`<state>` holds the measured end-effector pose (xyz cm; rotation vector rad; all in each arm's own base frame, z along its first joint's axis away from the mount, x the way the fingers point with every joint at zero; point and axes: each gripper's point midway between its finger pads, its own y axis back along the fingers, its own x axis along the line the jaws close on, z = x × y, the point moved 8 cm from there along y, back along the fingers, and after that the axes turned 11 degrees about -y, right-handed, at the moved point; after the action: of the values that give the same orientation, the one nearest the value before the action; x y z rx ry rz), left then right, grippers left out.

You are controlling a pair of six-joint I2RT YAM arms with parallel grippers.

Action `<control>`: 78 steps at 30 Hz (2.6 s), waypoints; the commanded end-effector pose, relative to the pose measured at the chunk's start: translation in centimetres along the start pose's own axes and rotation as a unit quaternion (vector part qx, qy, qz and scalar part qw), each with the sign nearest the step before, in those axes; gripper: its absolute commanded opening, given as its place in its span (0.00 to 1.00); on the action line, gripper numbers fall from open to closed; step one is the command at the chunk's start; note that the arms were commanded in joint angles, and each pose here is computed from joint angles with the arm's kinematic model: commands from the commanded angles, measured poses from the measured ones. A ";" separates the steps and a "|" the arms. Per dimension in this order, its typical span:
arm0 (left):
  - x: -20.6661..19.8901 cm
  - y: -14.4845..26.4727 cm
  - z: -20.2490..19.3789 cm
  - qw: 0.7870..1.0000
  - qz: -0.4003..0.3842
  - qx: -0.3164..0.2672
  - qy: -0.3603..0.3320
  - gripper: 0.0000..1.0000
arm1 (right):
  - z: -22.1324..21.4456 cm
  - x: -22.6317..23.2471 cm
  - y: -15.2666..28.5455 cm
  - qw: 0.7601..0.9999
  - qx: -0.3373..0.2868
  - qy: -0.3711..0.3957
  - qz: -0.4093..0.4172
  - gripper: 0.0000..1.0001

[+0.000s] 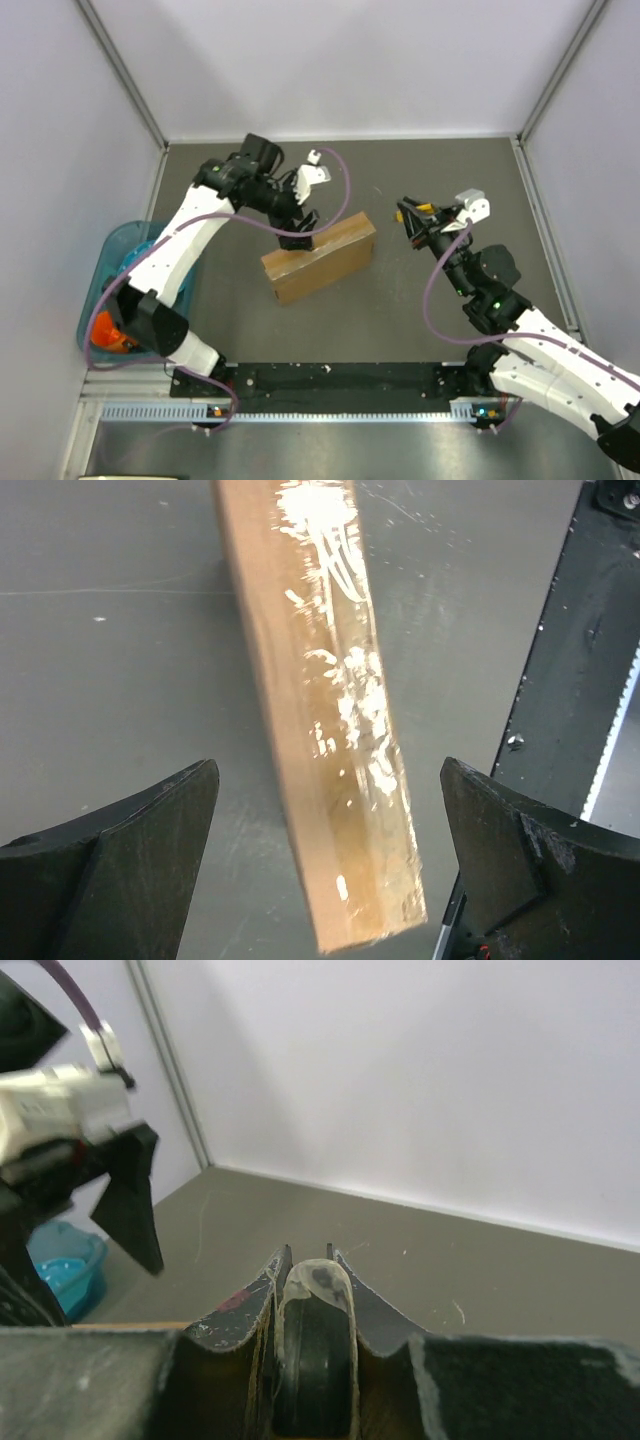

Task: Unpack the express box
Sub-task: Adjust the express box at the center of the board.

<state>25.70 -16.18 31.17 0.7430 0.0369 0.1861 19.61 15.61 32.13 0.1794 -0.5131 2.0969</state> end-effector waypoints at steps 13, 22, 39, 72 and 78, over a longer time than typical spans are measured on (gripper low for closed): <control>-0.3 -6.0 0.8 0.998 -0.039 0.048 0.012 0.99 | 3.7 -0.7 1.3 0.998 -0.055 0.016 -0.028 0.00; 0.2 -7.8 -0.9 0.996 -0.029 0.085 0.026 0.99 | 3.6 -0.8 1.5 0.998 -0.057 0.017 -0.029 0.00; -0.4 -11.3 -5.7 0.987 0.000 0.159 0.018 0.72 | 3.0 -1.4 1.5 0.997 -0.058 0.015 -0.041 0.00; -10.1 -10.4 -5.2 0.986 0.063 0.067 -0.138 0.00 | 4.1 1.2 2.9 0.995 -0.026 0.041 0.086 0.00; -9.5 -12.0 -4.8 0.980 0.049 0.190 -0.025 0.00 | 0.7 0.2 2.8 0.998 0.023 0.042 0.042 0.00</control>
<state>18.52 -23.10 20.30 1.0141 -0.2447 0.2421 17.08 13.96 32.34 0.0643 -0.4363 2.2273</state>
